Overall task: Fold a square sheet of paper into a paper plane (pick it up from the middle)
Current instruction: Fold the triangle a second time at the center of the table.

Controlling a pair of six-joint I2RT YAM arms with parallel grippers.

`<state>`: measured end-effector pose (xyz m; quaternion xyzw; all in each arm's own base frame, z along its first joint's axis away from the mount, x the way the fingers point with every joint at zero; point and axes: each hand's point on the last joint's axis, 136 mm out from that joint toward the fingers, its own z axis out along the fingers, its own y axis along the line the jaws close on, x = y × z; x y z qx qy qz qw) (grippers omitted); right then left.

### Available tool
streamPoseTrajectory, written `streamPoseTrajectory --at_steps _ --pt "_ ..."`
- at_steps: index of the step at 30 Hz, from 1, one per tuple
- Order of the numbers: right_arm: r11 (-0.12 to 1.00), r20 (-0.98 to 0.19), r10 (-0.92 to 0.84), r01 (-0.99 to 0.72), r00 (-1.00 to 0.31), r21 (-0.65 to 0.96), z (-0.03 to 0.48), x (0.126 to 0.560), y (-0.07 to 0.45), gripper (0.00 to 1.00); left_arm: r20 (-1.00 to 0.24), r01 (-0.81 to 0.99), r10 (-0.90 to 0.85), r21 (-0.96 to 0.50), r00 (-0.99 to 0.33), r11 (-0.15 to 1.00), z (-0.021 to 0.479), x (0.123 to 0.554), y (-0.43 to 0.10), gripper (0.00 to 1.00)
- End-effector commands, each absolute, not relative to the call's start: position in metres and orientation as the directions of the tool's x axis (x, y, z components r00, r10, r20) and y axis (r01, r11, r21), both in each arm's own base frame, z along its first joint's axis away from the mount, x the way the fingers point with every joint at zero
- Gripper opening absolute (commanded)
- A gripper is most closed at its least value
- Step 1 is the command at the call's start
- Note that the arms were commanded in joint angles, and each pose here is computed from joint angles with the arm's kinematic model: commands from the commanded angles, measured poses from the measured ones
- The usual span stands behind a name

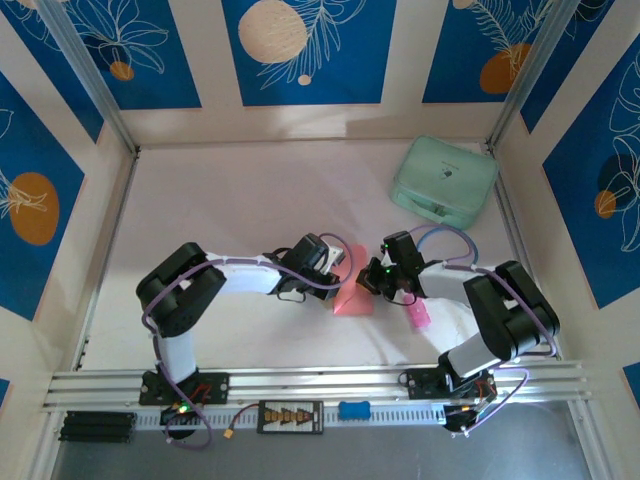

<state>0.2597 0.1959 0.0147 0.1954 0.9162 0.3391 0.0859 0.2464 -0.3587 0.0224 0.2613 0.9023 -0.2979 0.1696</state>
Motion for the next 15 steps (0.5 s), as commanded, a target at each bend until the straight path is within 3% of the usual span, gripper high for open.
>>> streamPoseTrajectory --at_steps 1,15 --pt "0.695 0.026 0.396 0.318 -0.918 0.644 0.003 0.245 0.198 0.00 -0.399 0.555 0.400 -0.436 -0.825 0.708 0.010 0.239 -0.345 0.00" --pt "0.657 -0.036 0.356 0.223 -0.934 0.720 0.038 0.249 0.211 0.01 -0.402 0.541 0.391 -0.389 -0.828 0.746 0.015 0.239 -0.330 0.00"
